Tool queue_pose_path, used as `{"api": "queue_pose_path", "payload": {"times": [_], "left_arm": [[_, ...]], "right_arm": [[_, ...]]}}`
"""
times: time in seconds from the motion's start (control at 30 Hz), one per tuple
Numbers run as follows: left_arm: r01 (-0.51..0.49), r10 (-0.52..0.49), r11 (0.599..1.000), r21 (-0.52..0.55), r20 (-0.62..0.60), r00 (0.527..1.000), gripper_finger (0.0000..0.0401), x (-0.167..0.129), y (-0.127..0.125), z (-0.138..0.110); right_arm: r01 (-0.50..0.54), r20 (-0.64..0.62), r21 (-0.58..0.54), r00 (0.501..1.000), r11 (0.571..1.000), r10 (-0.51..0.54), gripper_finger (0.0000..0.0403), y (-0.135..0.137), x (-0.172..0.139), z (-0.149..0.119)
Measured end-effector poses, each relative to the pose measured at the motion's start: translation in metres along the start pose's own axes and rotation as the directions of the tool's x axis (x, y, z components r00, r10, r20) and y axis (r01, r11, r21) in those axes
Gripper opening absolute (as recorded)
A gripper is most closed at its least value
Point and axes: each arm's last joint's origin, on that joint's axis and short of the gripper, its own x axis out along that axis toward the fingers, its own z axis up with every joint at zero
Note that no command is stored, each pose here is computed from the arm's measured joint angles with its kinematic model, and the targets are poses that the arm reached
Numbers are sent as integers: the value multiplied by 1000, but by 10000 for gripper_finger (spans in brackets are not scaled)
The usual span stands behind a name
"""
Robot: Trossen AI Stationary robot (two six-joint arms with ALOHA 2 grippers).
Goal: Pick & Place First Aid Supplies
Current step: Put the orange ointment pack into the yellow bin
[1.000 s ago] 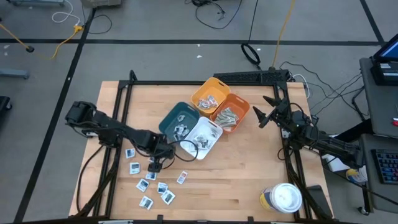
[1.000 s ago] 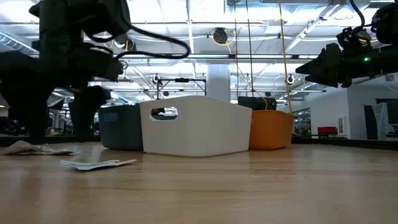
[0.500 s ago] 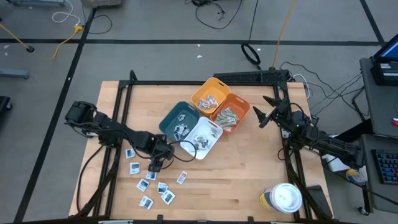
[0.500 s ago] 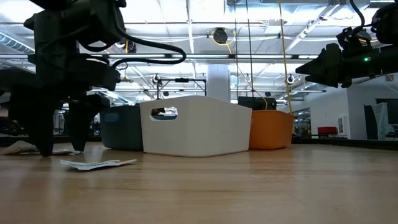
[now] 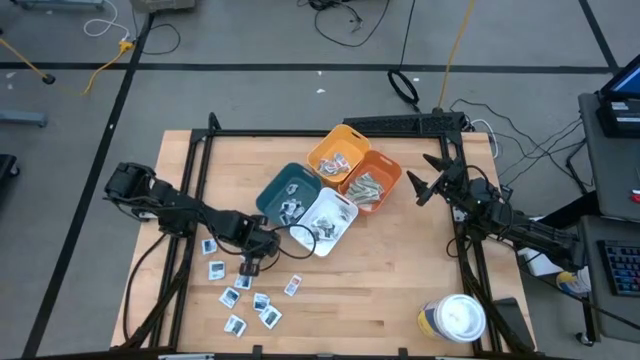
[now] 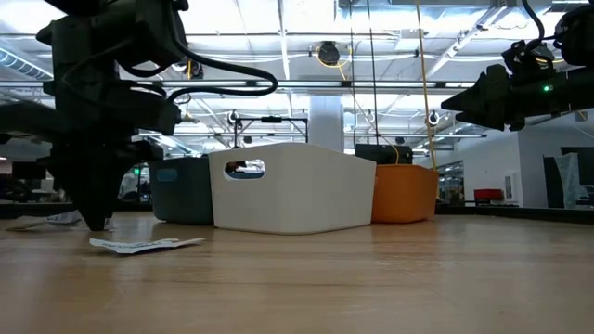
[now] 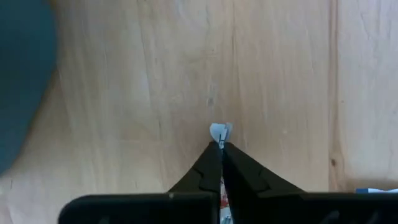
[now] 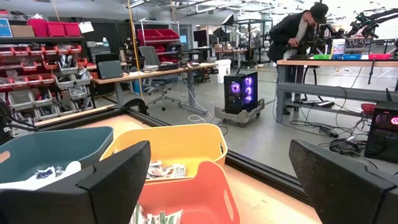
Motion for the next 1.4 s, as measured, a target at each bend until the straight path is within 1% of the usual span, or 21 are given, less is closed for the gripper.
{"api": "queue_pose_path", "payload": {"times": [0.13, 0.2, 0.3, 0.43, 0.67, 0.83, 1.1, 1.23, 1.4], "left_arm": [[-16, 15, 999, -29, -39, 999, 5, -9, 0, -1], [-22, 20, 999, -30, -67, 998, 4, -19, 0, -4], [-26, 24, 999, -31, -42, 999, 3, -38, -1, 1], [-27, 27, 999, -40, -10, 1000, 2, -62, -1, 0], [-34, 39, 982, -188, 23, 999, 1, -97, 10, -6], [-30, 38, 966, -256, 25, 999, 1, -110, 18, -15], [-20, 26, 952, -305, 15, 1000, 0, -112, 25, -18], [-36, 35, 918, -394, -9, 999, 0, -112, 36, -8], [-41, 52, 881, -471, 10, 999, 0, -124, 62, 23]], "right_arm": [[0, 0, 0, 1000, 1000, 0, 377, 0, 0, 0], [0, 0, 0, 1000, 1000, 0, 377, 0, 0, 0], [0, 0, 0, 1000, 1000, 0, 377, 0, 0, 0], [1, 0, 0, 1000, 1000, -1, 377, 0, 0, 0], [0, 0, 0, 1000, 1000, 0, 377, 0, 0, 0], [0, 0, 0, 1000, 1000, 0, 377, 0, 0, 0], [0, 0, 0, 1000, 1000, 0, 377, 0, 0, 0], [0, 0, 0, 1000, 1000, 0, 377, 0, 0, 0], [0, 0, 0, 1000, 1000, 0, 377, 0, 0, 0]]}}
